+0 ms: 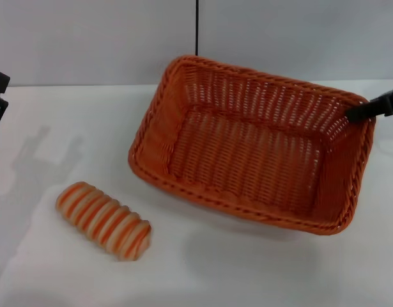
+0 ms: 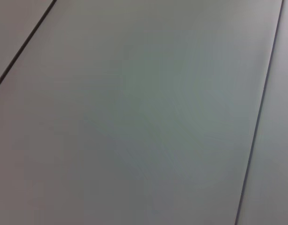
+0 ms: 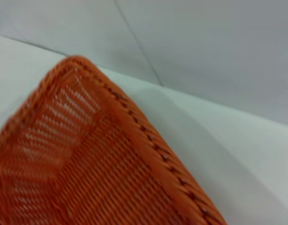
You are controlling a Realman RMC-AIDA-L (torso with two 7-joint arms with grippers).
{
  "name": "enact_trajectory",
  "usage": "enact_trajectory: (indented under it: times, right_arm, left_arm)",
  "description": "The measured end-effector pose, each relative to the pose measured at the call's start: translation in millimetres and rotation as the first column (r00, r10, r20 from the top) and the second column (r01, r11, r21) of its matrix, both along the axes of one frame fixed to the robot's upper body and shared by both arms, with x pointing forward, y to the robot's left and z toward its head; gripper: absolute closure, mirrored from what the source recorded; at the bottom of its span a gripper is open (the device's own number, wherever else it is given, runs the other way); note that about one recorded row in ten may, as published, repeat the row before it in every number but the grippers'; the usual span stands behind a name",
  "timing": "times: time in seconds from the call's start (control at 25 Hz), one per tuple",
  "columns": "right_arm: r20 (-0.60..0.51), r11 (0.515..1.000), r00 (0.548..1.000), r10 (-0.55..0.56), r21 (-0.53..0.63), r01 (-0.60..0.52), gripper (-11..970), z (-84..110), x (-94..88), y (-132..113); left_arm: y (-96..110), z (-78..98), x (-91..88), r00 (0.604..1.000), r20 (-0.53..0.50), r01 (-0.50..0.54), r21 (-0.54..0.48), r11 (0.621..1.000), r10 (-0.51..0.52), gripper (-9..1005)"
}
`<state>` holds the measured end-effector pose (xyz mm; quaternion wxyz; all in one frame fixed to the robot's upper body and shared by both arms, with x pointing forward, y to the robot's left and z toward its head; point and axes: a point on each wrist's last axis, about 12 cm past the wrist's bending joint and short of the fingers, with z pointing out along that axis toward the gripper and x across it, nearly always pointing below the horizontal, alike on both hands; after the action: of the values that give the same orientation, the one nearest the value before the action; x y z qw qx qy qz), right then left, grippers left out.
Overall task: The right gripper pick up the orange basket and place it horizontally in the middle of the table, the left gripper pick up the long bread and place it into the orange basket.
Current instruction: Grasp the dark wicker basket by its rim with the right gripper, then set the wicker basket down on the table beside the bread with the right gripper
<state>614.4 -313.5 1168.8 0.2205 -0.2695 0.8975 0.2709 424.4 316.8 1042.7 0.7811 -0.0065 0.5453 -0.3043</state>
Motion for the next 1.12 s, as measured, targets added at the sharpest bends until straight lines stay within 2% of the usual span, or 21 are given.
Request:
enact_trajectory:
  times: [0.44,0.76,1.12]
  right_arm:
    - [0.186,0.977,0.98,0.075,0.184,-0.109,769,11.5,-12.3,-9.3]
    - [0.269,0.959,0.96,0.081,0.24,-0.149,770,13.5,-16.8,-11.4]
    - [0.387,0.918,0.921,0.047,0.347,-0.193,769,19.9,-27.2,-17.8]
  left_arm:
    - [0.3,-1.0,0.0,1.0,-0.009,-0.004,0.002,1.0,0.004,198]
    - [0.3,-1.5,0.6,1.0,-0.013,-0.005,0.003,1.0,0.005,198]
    - [0.7,-2.0,-0.1,1.0,-0.018,-0.006,0.002,1.0,0.006,198]
